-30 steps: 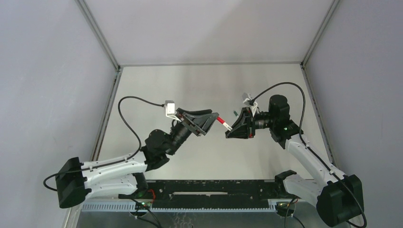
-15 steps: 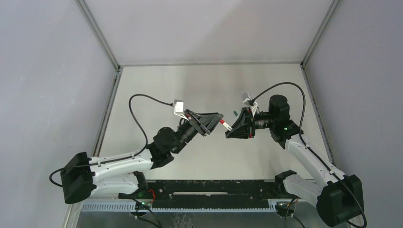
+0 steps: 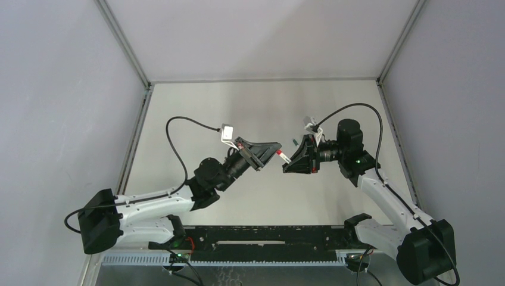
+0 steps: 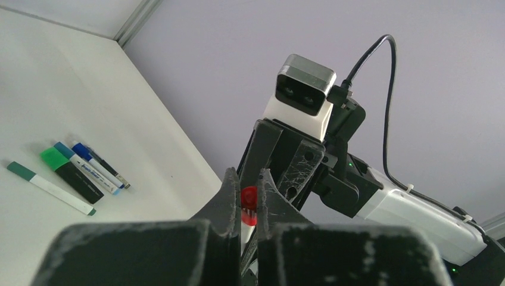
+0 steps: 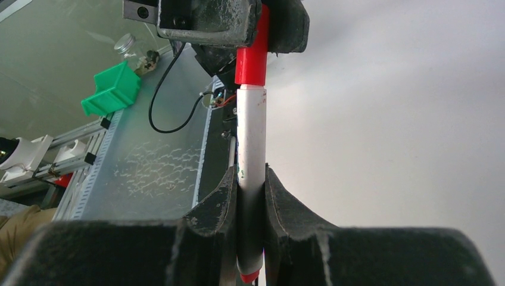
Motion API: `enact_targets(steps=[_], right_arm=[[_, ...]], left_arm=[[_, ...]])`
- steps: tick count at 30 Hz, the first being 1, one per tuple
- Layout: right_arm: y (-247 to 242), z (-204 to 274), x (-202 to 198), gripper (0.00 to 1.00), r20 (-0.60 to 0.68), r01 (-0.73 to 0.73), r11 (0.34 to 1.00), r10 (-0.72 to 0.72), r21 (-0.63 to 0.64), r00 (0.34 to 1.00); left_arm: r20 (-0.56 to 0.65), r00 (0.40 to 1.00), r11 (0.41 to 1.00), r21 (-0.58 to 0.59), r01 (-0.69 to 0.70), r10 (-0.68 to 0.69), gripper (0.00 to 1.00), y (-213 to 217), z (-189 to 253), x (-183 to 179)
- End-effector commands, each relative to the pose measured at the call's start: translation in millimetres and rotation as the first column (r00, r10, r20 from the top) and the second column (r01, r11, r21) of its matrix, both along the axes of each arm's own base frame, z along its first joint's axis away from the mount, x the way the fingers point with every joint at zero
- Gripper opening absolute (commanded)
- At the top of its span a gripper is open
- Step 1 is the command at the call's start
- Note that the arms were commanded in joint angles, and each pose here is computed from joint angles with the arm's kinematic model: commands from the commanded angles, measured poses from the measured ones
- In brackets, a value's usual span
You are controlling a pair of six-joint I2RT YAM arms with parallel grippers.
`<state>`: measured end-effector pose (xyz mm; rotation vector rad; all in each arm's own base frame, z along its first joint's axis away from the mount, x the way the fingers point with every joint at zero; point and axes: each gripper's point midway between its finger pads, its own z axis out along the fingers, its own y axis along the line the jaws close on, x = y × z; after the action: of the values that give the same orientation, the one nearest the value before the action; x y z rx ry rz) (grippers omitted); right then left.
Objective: Insert the pens into the pen caps
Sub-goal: Press the pen cap onto the pen.
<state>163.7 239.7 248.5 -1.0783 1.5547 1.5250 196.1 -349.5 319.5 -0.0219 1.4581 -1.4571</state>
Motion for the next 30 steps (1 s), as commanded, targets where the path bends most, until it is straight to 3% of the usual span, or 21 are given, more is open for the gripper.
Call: enact_targets(steps=[1,4,8,15,25,30], right_arm=[[0.3,21.2,4.2,0.00,0.118,0.012,1.000,-0.014,0.015,0.993],[-1.9,23.7,9.0,0.00,0.150,0.041,0.999,-0.042,0.009,0.988],[-6.3,25.9,11.7,0.00,0.168,0.072,0.997,-0.070,-0.005,0.983],[-11.7,39.6,24.7,0.00,0.225,0.158,0.987,-0.151,-0.011,0.962],[-24.1,57.4,7.1,0.00,0.168,0.033,0.998,-0.041,0.049,0.985],[-23.0,55.1,3.0,0.00,0.174,0.017,0.999,-0.024,0.041,0.984]], left_arm=[[0.038,0.995,0.996,-0.013,0.090,-0.090,0.00,-12.6,19.0,-11.2],[0.025,0.981,0.980,0.070,0.188,-0.190,0.00,-28.2,0.2,-23.7],[-0.066,0.929,0.913,0.175,0.370,-0.364,0.00,-53.4,-40.7,-46.5],[-0.219,0.808,0.786,0.200,0.585,-0.546,0.00,-74.8,-90.5,-83.8],[-0.305,0.781,0.665,0.410,0.625,-0.546,0.00,-46.1,-141.7,-103.0],[-0.327,0.730,0.592,0.431,0.681,-0.601,0.00,-45.7,-146.0,-116.8]])
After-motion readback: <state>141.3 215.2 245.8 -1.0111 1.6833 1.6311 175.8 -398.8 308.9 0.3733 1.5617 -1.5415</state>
